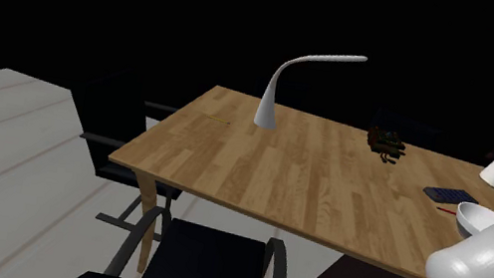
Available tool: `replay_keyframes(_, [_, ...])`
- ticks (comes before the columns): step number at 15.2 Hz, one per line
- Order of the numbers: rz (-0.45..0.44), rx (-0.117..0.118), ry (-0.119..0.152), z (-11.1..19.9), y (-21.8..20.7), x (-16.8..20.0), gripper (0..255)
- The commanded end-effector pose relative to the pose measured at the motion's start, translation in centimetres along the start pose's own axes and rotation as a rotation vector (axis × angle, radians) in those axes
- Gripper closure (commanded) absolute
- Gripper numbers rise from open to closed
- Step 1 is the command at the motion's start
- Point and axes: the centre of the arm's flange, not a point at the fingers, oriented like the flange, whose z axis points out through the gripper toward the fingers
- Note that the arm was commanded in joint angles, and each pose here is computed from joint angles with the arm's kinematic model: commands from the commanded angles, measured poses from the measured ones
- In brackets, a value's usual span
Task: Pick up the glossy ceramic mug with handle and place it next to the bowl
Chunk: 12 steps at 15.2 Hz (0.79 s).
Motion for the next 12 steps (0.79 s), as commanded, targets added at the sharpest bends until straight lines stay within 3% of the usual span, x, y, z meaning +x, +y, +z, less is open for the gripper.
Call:
replay_keyframes(1, [-0.002, -0.001, 0.000, -0.3, 1.0, -2.5, 255])
replay_keyframes(12, [-0.002, -0.001, 0.000, -0.6, 5.8, -16.2, 255])
